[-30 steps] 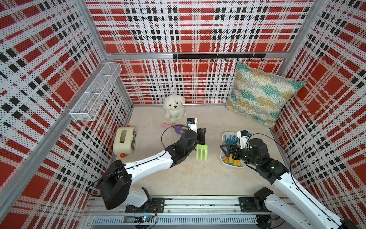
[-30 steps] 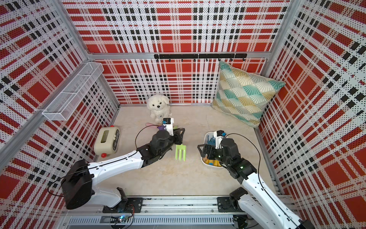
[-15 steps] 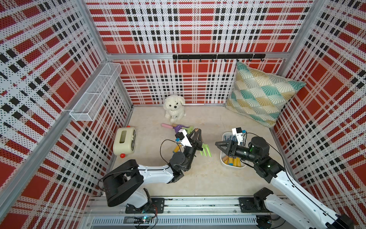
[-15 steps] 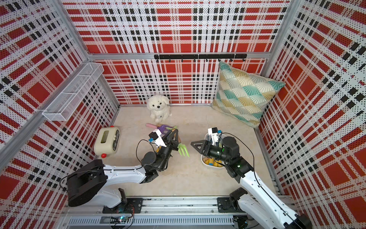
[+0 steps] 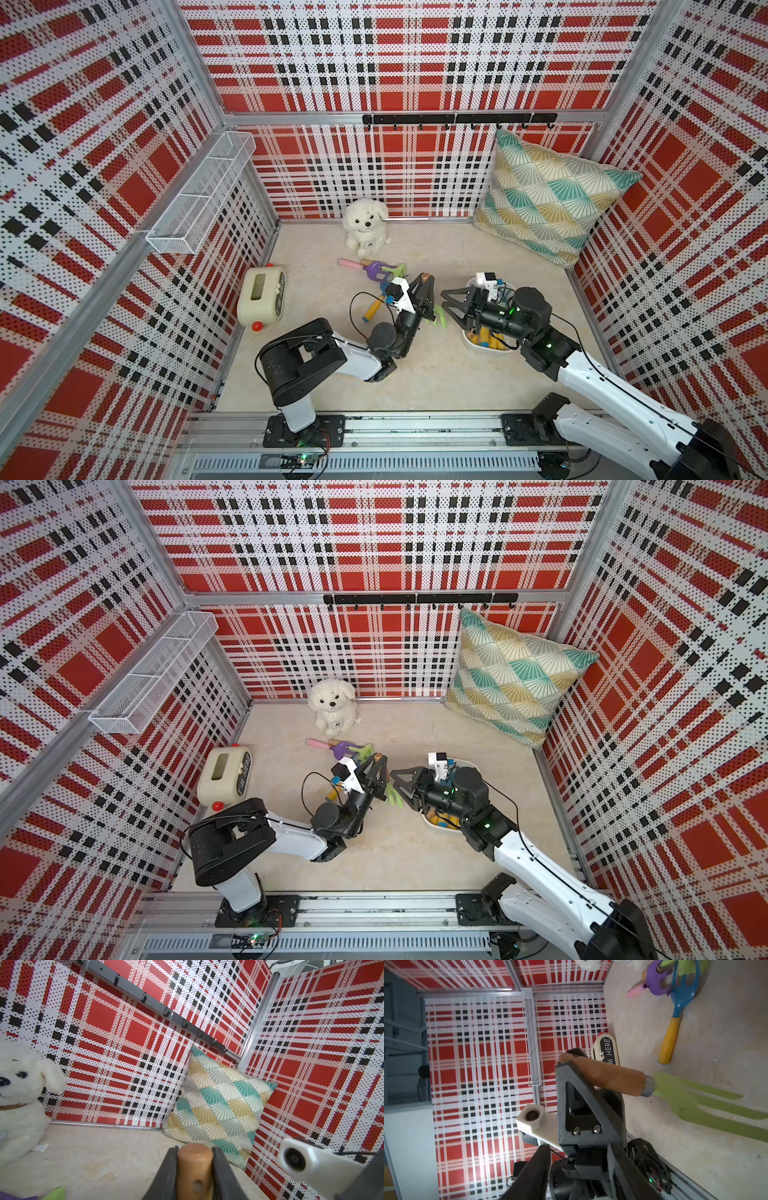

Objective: Put the rake into the storage box
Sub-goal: Pick up the rake at the center of the board.

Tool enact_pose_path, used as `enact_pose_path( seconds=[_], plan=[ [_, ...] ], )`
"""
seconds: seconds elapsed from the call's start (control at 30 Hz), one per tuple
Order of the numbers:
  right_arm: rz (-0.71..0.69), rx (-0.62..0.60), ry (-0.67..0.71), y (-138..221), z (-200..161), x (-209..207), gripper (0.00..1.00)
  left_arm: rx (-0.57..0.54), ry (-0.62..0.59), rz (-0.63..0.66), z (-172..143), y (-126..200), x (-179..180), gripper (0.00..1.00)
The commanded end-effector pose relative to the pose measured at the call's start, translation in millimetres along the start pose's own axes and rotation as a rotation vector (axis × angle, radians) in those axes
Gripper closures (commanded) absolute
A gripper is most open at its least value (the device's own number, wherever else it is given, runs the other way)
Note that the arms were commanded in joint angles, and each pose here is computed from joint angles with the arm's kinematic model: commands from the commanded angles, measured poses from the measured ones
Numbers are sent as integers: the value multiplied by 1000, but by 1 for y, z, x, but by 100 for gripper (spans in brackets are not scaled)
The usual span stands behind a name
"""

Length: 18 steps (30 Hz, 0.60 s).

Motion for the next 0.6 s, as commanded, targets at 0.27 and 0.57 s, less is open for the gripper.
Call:
enact_pose_path(
  seconds=[0.27,0.57],
  plan=[
    [42,-92,-232,-22,6,-17,31,-223,129,-203,51,12,-37,100],
    [43,-134,-305,-33,6,-25,34,-214,143,-234,50,14,-43,100]
  ],
)
Point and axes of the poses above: each gripper's point midway between its finger pads, its own y axis back along the fingers, its own x axis along the line the jaws close on, z = x × y, the point moved 6 cm from there along y, back along the fingers, and after that the axes turned 10 degrees about y, right-handed, at the moved point
